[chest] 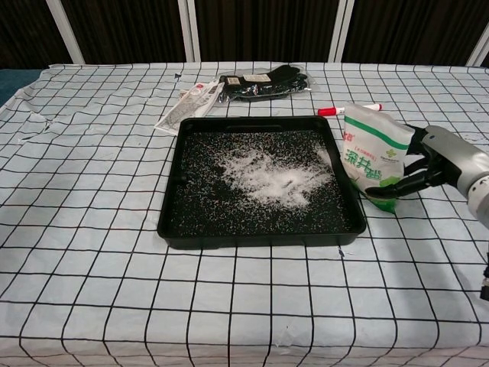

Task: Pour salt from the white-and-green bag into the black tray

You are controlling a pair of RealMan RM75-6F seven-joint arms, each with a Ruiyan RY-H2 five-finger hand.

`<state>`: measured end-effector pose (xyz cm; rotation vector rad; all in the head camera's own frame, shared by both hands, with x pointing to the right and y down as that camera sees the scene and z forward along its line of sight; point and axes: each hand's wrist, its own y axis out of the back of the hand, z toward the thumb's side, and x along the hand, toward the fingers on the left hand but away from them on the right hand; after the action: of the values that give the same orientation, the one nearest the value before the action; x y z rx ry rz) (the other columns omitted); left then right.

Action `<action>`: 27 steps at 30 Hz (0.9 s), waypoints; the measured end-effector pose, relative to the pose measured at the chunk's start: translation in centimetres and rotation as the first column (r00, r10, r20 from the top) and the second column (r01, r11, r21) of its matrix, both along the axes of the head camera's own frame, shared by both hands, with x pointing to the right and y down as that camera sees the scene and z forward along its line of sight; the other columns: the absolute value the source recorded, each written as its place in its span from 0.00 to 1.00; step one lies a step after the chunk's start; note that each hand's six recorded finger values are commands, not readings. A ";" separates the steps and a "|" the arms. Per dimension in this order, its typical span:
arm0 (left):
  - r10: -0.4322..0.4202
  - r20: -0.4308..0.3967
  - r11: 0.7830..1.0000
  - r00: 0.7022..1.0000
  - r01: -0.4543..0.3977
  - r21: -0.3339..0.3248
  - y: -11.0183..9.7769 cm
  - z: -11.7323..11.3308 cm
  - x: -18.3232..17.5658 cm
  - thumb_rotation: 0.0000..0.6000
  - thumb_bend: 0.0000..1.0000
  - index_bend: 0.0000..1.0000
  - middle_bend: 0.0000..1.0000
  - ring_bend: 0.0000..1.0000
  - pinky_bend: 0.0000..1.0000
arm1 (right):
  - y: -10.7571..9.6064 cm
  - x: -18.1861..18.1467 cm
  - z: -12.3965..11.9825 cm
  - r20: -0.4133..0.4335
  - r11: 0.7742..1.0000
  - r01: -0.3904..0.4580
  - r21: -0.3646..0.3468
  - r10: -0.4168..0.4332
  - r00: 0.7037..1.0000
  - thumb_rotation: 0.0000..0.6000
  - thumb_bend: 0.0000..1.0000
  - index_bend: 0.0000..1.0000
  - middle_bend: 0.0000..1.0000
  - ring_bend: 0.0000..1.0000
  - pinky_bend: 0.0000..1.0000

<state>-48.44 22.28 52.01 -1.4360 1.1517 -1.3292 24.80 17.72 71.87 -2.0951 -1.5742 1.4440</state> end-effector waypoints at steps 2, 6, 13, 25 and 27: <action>-0.002 0.001 1.000 1.000 0.002 -0.001 0.0 0.0 0.0 1.00 0.32 0.23 0.14 0.05 0.08 | -0.1 -0.3 0.2 0.004 1.000 -0.002 0.000 0.002 1.000 1.00 0.03 0.17 0.16 0.15 0.25; -0.004 0.001 1.000 1.000 0.004 0.001 -0.1 0.0 -0.1 1.00 0.32 0.23 0.14 0.05 0.08 | -0.4 -0.8 0.4 0.007 1.000 -0.008 0.005 0.008 1.000 1.00 0.03 0.17 0.17 0.15 0.25; -0.011 0.001 1.000 1.000 0.011 0.005 -0.1 -0.1 -0.2 1.00 0.32 0.24 0.14 0.05 0.08 | -0.9 -1.2 0.9 0.006 0.999 -0.029 0.025 0.029 1.000 1.00 0.03 0.17 0.18 0.16 0.25; -0.022 0.004 1.000 1.000 0.022 0.010 -0.1 -0.1 -0.3 1.00 0.32 0.24 0.14 0.05 0.08 | -1.2 -0.6 1.8 -0.032 0.998 -0.059 0.037 0.060 0.998 1.00 0.04 0.18 0.21 0.20 0.25; -0.026 0.007 1.000 1.000 0.026 0.011 -0.1 -0.1 -0.4 1.00 0.32 0.24 0.14 0.05 0.08 | -1.3 -0.3 1.9 -0.043 0.997 -0.066 0.040 0.067 0.997 1.00 0.04 0.18 0.21 0.20 0.25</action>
<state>-48.84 22.15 51.88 -1.4118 1.1749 -1.3430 24.52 16.45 73.81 -1.9936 -1.6565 1.4584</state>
